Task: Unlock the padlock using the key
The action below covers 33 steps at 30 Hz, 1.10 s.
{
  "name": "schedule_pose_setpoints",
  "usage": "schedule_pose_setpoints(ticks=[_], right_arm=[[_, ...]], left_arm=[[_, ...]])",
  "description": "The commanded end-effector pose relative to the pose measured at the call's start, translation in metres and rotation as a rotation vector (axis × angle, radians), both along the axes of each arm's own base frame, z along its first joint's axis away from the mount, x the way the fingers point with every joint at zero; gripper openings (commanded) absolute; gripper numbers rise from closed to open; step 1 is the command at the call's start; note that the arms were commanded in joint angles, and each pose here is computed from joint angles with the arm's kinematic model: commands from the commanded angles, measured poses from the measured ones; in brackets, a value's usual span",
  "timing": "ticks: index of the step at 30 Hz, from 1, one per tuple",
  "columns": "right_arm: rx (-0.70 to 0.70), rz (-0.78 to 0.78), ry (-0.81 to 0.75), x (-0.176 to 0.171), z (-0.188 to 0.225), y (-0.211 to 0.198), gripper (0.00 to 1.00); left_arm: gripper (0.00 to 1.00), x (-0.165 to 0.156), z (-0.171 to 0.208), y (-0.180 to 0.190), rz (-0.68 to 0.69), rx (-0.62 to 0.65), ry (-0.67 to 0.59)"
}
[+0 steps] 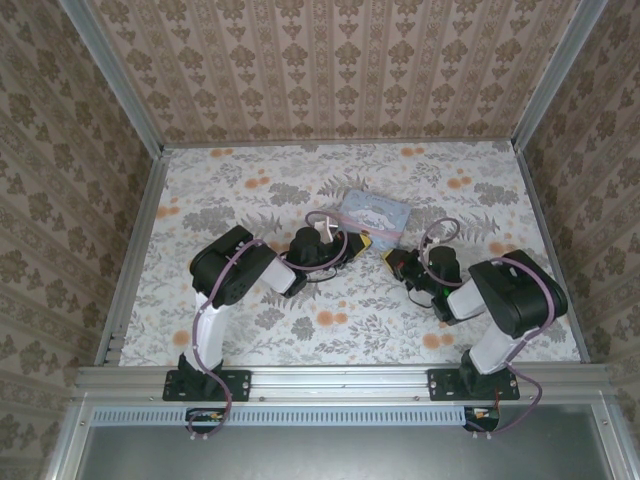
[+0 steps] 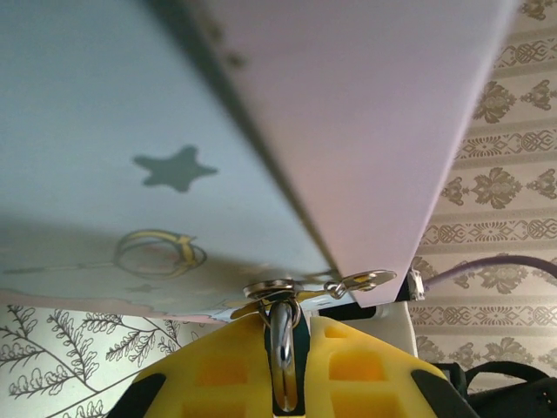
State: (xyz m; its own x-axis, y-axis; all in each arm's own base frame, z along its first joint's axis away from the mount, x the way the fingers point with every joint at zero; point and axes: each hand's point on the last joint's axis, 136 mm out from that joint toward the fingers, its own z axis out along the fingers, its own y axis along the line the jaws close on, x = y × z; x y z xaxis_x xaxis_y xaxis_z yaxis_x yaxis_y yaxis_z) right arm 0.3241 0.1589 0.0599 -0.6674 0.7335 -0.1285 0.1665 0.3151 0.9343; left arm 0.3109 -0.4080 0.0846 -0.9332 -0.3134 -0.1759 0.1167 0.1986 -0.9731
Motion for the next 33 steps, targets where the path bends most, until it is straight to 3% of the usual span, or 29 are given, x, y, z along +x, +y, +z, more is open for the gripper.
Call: schedule_pose_setpoints(ticks=[1,11,33], right_arm=[[-0.026,0.017,-0.028,-0.007,0.009,-0.001,0.00],[-0.056,0.036,-0.060,-0.003,0.038,0.002,0.00],[-0.013,0.045,-0.042,0.016,0.028,0.016,0.00]], left_arm=[[0.00,0.004,0.024,-0.003,-0.010,-0.068,-0.044],[0.00,0.006,0.027,-0.008,-0.013,-0.087,-0.031],[0.00,0.006,0.020,-0.008,-0.016,-0.083,-0.015]])
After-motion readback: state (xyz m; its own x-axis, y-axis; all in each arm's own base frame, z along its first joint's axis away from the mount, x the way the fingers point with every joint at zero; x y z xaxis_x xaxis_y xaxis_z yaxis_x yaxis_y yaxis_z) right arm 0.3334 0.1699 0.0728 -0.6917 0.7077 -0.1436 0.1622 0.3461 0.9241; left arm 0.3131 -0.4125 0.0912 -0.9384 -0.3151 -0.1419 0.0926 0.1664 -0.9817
